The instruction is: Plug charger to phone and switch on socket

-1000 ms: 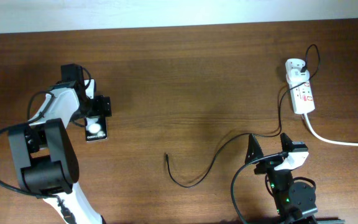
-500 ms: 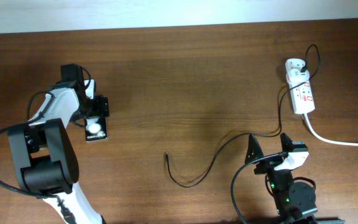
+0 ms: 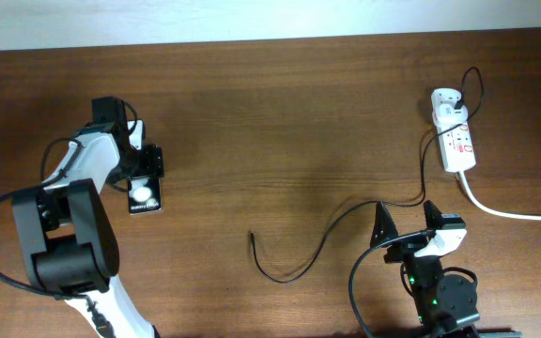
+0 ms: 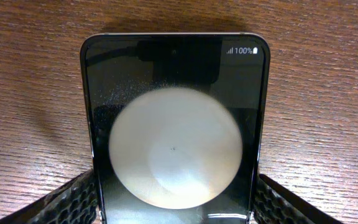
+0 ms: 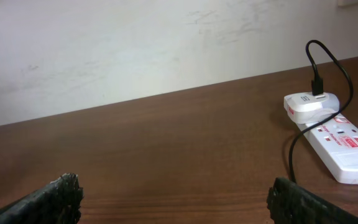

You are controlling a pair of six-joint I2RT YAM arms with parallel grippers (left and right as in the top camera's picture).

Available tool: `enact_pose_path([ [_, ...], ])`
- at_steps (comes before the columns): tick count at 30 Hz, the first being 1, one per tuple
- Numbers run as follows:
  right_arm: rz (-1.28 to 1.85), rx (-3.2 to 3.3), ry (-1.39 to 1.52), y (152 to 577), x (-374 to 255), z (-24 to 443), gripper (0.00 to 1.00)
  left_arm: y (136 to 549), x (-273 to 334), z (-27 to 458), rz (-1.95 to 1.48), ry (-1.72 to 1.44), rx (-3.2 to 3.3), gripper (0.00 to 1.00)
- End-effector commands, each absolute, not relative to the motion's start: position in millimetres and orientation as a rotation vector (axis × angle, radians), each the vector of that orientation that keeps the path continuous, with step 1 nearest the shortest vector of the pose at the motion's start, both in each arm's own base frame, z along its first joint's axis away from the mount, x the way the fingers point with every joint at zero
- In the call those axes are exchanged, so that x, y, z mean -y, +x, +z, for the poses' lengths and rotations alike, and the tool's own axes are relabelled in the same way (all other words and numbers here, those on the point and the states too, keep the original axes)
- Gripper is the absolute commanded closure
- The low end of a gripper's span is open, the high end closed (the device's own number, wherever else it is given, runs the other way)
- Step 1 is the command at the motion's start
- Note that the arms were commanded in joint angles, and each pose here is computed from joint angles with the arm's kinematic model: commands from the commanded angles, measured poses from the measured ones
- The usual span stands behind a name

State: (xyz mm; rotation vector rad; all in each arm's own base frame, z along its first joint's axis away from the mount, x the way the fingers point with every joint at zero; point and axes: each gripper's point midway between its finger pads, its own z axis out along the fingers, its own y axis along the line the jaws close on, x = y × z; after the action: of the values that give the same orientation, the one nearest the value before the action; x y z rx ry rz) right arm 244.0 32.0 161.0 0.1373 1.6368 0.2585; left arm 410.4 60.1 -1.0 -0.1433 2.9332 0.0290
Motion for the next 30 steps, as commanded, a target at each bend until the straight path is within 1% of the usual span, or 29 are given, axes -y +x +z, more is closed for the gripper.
enact_pose_path([
  [1,0.261,-1.642,0.142,244.1,-31.6,157.7,0.01,392.8,-50.5,-17.2,-0.039,-0.156,-2.998,0.22],
  [4,0.262,-1.642,0.142,244.1,-31.6,157.7,0.01,392.8,-50.5,-17.2,-0.039,-0.156,-2.998,0.23],
  [6,0.262,-1.642,0.142,244.1,-31.6,157.7,0.01,392.8,-50.5,-17.2,-0.039,-0.156,-2.998,0.25],
  [13,0.262,-1.642,0.142,244.1,-31.6,157.7,0.01,392.9,-50.5,-17.2,-0.039,-0.156,-2.998,0.29],
  [15,0.262,-1.642,0.142,244.1,-31.6,157.7,0.01,392.9,-50.5,-17.2,-0.039,-0.156,-2.998,0.34],
  [17,0.262,-1.642,0.142,244.1,-31.6,157.7,0.01,392.9,-50.5,-17.2,-0.039,-0.156,-2.998,0.4],
  [20,0.262,-1.642,0.142,244.1,-31.6,157.7,0.01,392.9,-50.5,-17.2,-0.039,-0.156,-2.998,0.53],
  [21,0.262,-1.642,0.142,244.1,-31.6,157.7,0.01,392.9,-50.5,-17.2,-0.039,-0.156,-2.998,0.64],
  [22,0.262,-1.642,0.142,244.1,-31.6,157.7,0.01,392.9,-50.5,-17.2,-0.038,-0.156,-2.998,0.78],
  [23,0.262,-1.642,0.142,244.1,-31.6,157.7,0.01,392.9,-50.5,-17.2,-0.038,-0.156,-2.998,0.86],
  [24,0.262,-1.642,0.142,244.1,-31.6,157.7,0.01,392.9,-50.5,-17.2,-0.038,-0.156,-2.998,0.96],
  [25,0.262,-1.642,0.142,244.1,-31.6,157.7,0.01,392.9,-50.5,-17.2,-0.038,-0.156,-2.998,1.0],
  [30,0.262,-1.642,0.142,244.1,-31.6,157.7,0.01,392.8,-50.5,-17.2,-0.038,-0.156,-2.999,1.0],
])
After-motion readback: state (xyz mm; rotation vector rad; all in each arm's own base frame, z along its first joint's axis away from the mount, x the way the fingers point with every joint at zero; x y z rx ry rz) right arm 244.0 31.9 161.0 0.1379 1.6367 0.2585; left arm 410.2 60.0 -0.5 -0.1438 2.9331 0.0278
